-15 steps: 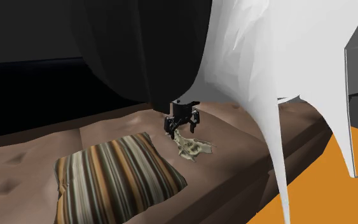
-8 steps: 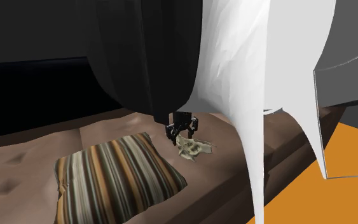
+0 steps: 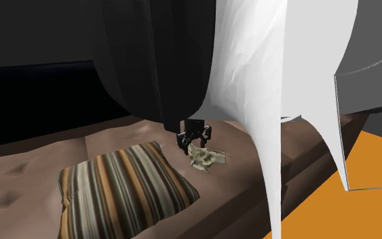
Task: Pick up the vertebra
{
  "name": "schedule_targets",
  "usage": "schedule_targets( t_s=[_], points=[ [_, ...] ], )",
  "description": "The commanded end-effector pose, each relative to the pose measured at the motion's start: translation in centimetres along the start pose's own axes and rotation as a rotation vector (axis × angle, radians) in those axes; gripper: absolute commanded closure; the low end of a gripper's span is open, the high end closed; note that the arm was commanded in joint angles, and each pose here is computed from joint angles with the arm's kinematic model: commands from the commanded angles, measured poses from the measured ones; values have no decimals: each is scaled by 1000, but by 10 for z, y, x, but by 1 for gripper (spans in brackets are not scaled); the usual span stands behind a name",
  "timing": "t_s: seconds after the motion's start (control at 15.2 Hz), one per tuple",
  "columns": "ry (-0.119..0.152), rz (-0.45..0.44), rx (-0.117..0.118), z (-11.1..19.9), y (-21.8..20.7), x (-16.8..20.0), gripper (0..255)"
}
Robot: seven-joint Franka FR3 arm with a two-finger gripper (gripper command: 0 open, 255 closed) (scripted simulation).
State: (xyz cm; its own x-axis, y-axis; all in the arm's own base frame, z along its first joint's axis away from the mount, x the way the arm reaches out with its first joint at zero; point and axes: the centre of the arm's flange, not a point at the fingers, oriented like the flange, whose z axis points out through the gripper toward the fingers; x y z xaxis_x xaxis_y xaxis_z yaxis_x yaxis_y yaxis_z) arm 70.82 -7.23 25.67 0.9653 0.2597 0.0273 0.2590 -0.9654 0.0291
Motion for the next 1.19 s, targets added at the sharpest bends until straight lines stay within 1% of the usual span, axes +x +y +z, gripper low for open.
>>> schedule_targets(
  t_s=[0.0, 0.99, 1.12],
  points=[
    [-1, 0, 0, 1, 0, 0, 255],
    [-1, 0, 0, -78, 3, 2, 255],
    [-1, 0, 0, -79, 3, 2, 255]
  ],
)
